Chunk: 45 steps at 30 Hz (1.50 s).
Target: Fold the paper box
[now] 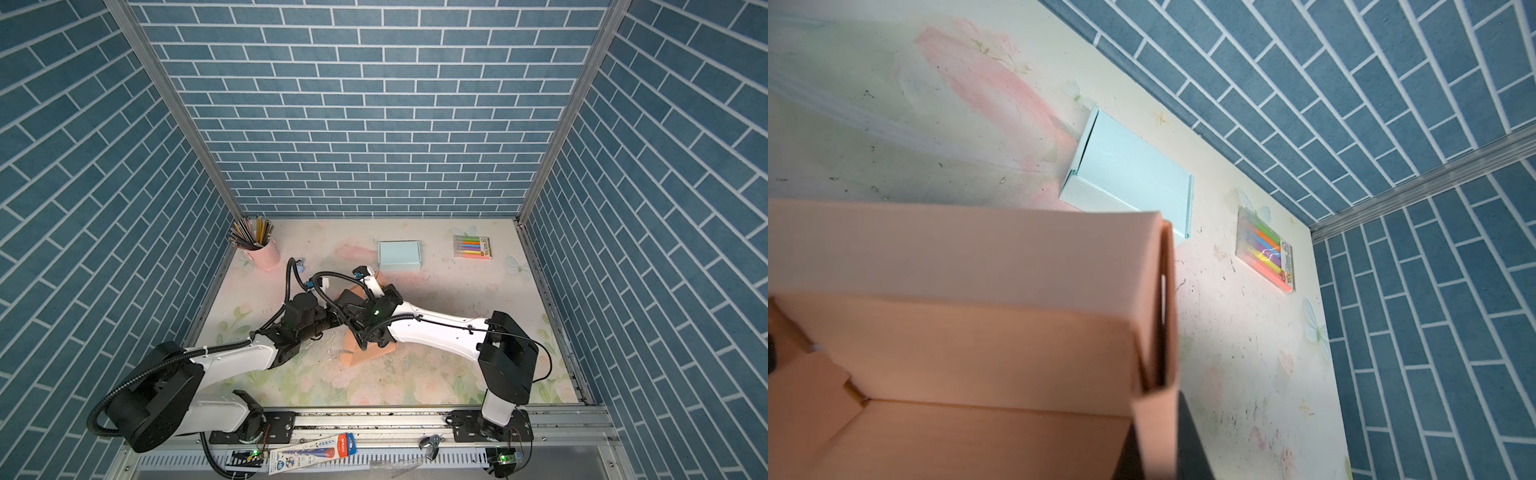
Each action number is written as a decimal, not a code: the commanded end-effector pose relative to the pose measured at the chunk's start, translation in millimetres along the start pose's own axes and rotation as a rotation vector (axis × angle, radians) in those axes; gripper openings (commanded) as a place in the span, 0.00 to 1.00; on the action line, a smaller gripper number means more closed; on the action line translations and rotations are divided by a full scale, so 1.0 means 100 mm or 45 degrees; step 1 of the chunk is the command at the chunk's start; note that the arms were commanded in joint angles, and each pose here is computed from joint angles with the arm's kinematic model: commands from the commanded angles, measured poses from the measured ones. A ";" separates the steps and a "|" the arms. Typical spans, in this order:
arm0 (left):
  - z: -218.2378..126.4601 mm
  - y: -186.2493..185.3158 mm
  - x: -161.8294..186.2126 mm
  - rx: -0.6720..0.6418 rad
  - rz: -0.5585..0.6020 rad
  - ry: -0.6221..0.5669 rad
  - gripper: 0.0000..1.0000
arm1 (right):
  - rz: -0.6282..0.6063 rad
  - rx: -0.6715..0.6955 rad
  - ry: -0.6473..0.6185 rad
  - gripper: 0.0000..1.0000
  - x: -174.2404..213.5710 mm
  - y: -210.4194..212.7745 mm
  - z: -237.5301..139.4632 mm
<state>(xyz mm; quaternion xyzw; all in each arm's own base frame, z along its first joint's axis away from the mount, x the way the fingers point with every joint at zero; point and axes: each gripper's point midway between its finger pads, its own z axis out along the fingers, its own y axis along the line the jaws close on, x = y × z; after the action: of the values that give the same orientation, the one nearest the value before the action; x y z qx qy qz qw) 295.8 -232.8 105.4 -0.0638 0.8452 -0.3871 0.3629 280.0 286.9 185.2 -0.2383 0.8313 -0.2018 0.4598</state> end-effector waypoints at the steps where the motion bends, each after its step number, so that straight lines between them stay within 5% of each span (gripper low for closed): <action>1: -0.03 -0.19 -0.08 0.094 0.009 -0.054 0.03 | 0.017 0.034 0.023 0.00 0.03 -0.01 0.02; 20: 0.01 -0.14 -0.08 0.068 0.010 -0.054 0.04 | 0.145 -0.166 -0.087 0.28 -0.08 0.08 -0.25; 30: 0.01 -0.13 -0.12 0.036 0.034 -0.064 0.04 | 0.232 -0.350 -0.191 0.59 -0.21 0.06 -0.57; 39: -0.01 0.00 -0.18 -0.081 0.164 -0.078 0.03 | 0.492 -0.753 -0.332 0.71 -0.44 -0.22 -1.10; 45: -0.07 0.00 -0.25 -0.137 0.385 -0.125 0.03 | 0.692 -1.029 -0.360 0.72 -0.46 -0.44 -1.03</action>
<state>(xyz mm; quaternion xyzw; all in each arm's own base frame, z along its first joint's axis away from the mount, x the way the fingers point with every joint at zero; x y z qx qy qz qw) 302.6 -220.1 104.9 -0.0109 0.8560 -0.3122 0.4120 228.3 276.1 292.1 -0.1884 0.8145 0.2058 0.5086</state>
